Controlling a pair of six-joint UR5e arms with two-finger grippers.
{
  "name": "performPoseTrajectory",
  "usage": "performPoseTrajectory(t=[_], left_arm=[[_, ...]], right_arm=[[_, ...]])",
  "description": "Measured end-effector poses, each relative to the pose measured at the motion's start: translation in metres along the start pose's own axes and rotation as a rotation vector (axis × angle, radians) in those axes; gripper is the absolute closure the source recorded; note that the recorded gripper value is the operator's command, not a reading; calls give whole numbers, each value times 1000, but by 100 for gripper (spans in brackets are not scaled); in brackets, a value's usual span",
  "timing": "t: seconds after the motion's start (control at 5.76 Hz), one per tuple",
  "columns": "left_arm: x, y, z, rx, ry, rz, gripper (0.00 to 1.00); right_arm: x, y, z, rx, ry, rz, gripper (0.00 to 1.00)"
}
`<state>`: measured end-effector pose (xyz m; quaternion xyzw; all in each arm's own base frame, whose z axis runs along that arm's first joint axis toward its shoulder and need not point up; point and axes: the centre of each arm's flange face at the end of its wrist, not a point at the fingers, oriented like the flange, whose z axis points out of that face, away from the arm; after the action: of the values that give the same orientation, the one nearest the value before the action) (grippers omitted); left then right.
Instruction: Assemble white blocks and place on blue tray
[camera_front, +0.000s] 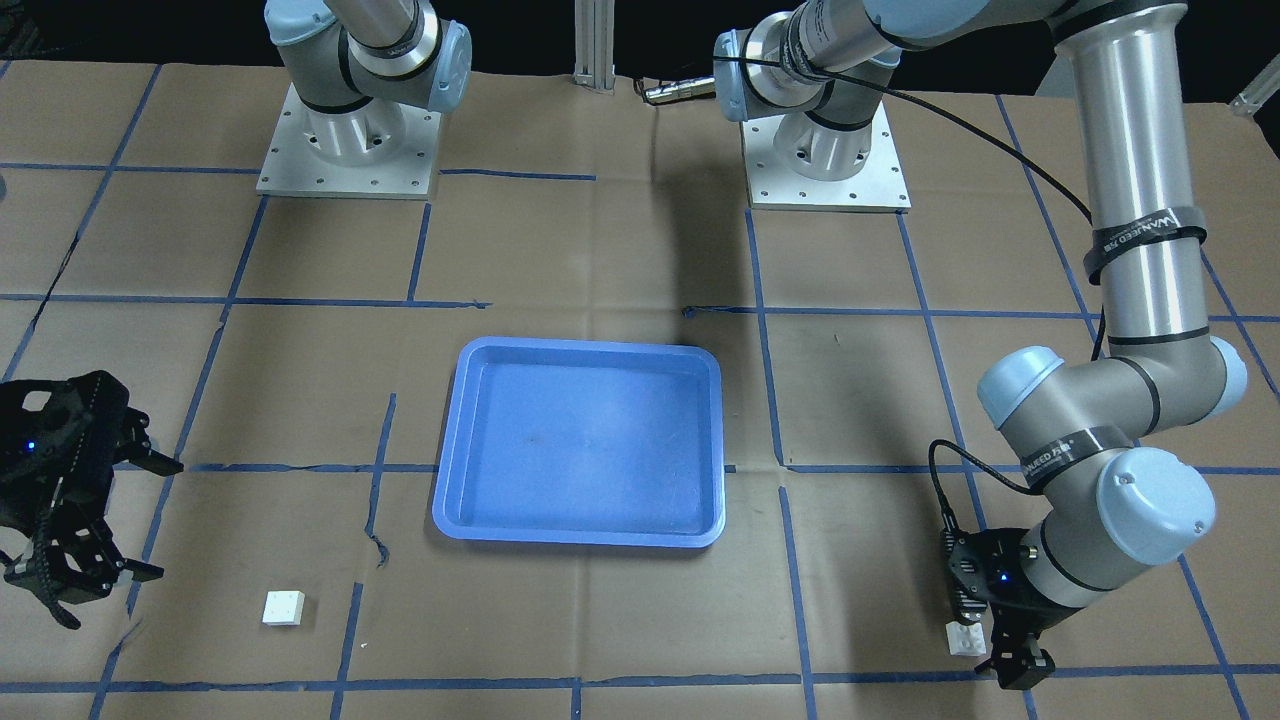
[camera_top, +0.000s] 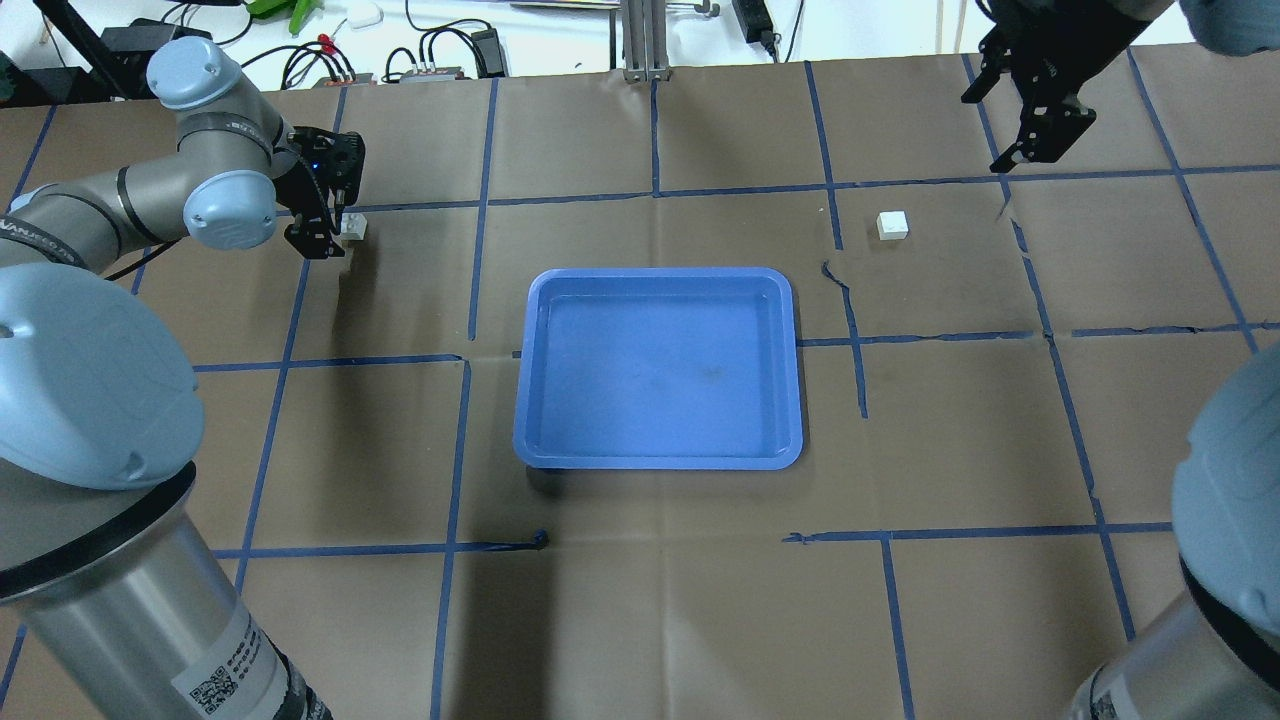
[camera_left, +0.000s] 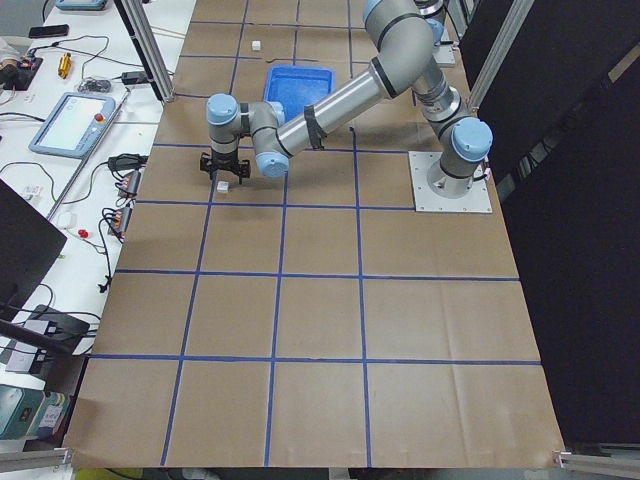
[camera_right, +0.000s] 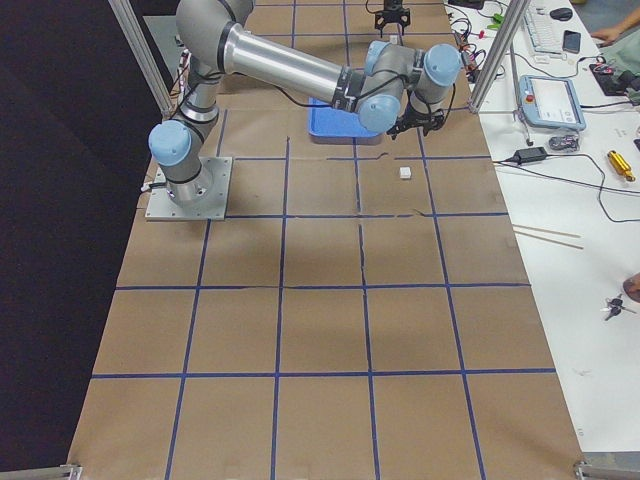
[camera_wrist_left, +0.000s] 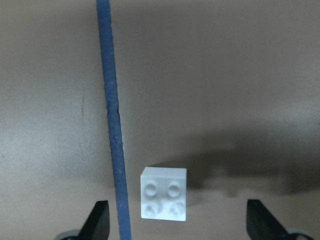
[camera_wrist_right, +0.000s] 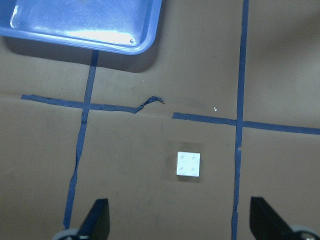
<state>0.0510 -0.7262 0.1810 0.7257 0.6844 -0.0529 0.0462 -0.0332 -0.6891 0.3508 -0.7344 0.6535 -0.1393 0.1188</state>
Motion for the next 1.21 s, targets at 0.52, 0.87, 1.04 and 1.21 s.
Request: performPoseTrajectory(t=[0.52, 0.87, 1.04, 1.21], left_arm=[[-2, 1, 6, 1, 7, -1, 100], [-4, 1, -4, 0, 5, -4, 100], [-2, -4, -16, 5, 20, -20, 100], [-1, -26, -31, 13, 39, -36, 100]], right_arm=[[18, 62, 68, 161, 47, 55, 0], [11, 90, 113, 233, 52, 96, 0], [8, 99, 136, 233, 71, 85, 0], [3, 104, 155, 228, 89, 72, 0]])
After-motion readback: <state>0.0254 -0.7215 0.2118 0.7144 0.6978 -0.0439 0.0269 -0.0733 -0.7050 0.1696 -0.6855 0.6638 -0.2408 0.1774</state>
